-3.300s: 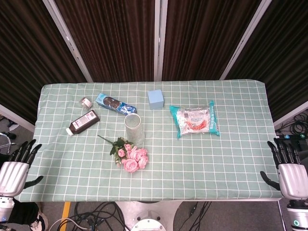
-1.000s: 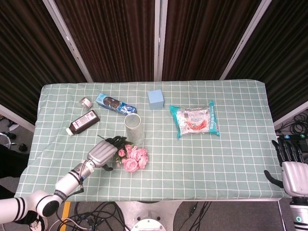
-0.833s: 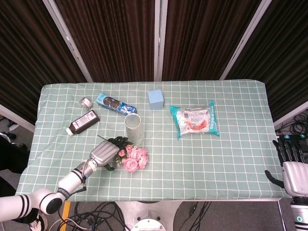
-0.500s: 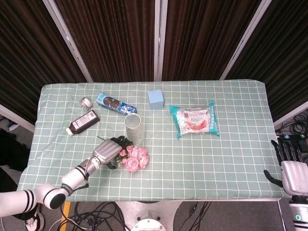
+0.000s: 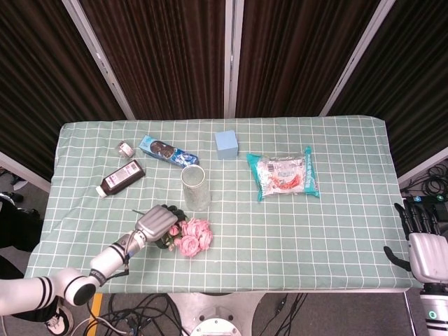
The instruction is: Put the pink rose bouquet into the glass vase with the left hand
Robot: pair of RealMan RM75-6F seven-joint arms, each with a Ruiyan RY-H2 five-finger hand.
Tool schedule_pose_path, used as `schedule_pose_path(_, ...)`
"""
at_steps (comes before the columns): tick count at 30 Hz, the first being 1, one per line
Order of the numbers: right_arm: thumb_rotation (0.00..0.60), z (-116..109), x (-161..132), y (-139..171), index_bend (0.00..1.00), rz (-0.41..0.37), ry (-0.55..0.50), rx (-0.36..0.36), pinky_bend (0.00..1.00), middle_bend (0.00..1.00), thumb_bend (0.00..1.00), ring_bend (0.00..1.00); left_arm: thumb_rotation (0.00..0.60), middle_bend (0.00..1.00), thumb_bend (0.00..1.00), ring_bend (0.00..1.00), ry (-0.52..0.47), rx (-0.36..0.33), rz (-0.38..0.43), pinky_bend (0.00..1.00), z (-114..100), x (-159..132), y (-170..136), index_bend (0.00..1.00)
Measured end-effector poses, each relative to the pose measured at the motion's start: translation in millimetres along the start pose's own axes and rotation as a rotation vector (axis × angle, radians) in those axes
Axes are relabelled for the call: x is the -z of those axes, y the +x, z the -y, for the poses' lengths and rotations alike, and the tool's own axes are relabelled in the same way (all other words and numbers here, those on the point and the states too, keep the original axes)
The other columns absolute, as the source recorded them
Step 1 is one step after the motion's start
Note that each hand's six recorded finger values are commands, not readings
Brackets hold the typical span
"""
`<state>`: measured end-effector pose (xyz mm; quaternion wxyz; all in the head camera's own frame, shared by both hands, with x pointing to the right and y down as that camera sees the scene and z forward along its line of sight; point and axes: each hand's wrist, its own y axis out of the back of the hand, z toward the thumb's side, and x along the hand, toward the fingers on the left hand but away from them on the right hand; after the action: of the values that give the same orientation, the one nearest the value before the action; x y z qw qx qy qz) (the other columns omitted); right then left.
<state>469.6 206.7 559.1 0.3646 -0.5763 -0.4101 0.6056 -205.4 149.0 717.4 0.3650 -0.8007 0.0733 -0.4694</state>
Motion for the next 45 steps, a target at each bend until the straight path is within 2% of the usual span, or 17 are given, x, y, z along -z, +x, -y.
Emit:
schedule_pose_path(4,0.600,-0.5,0.1,1.2,0.00,0.003,-0.001,0.002,0.00,0.00,0.15,0.00,0.600,0.43,0.12,0.38,0.000,-0.038,0.012,0.51,-2.7,-2.0,-3.0,0.42)
schedule_pose_path(12,0.600,-1.6,-1.2,2.5,0.00,0.001,-0.001,0.004,0.00,0.00,0.15,0.00,0.600,0.57,0.20,0.52,-0.041,-0.094,0.036,0.63,-3.9,-1.0,-11.3,0.57)
schedule_pose_path(20,0.600,-6.0,-1.6,4.3,0.00,0.003,-0.001,0.013,0.00,0.00,0.15,0.00,0.600,0.63,0.24,0.57,-0.100,-0.181,0.029,0.68,-12.5,11.5,-24.7,0.63)
schedule_pose_path(27,0.600,-14.5,-3.1,6.3,0.00,0.001,-0.006,0.039,0.00,0.00,0.15,0.00,0.600,0.63,0.24,0.57,-0.138,-0.259,-0.035,0.68,-38.8,42.3,-56.6,0.63)
schedule_pose_path(33,0.600,-16.5,-5.9,6.8,0.00,-0.005,-0.014,0.046,0.00,0.00,0.15,0.00,0.600,0.63,0.24,0.57,-0.133,-0.320,-0.156,0.69,-69.8,86.6,-95.4,0.63)
schedule_pose_path(36,0.600,-17.2,-8.4,7.1,0.00,-0.012,-0.019,0.050,0.00,0.00,0.15,0.00,0.600,0.64,0.24,0.59,-0.117,-0.368,-0.241,0.69,-87.7,110.5,-115.1,0.64)
schedule_pose_path(39,0.600,-15.9,-10.1,7.8,0.00,-0.015,-0.021,0.047,0.00,0.00,0.15,0.00,0.600,0.64,0.24,0.59,-0.107,-0.444,-0.311,0.70,-106.1,124.9,-128.3,0.64)
schedule_pose_path(42,0.600,-12.7,-10.9,8.8,0.00,-0.016,-0.023,0.038,0.00,0.00,0.15,0.00,0.600,0.64,0.24,0.59,-0.101,-0.542,-0.344,0.70,-125.6,130.8,-137.2,0.64)
schedule_pose_path(45,0.600,-10.8,-10.2,9.8,0.00,-0.011,-0.026,0.034,0.00,0.00,0.15,0.00,0.600,0.64,0.24,0.59,-0.099,-0.674,-0.355,0.70,-146.5,131.2,-144.9,0.64)
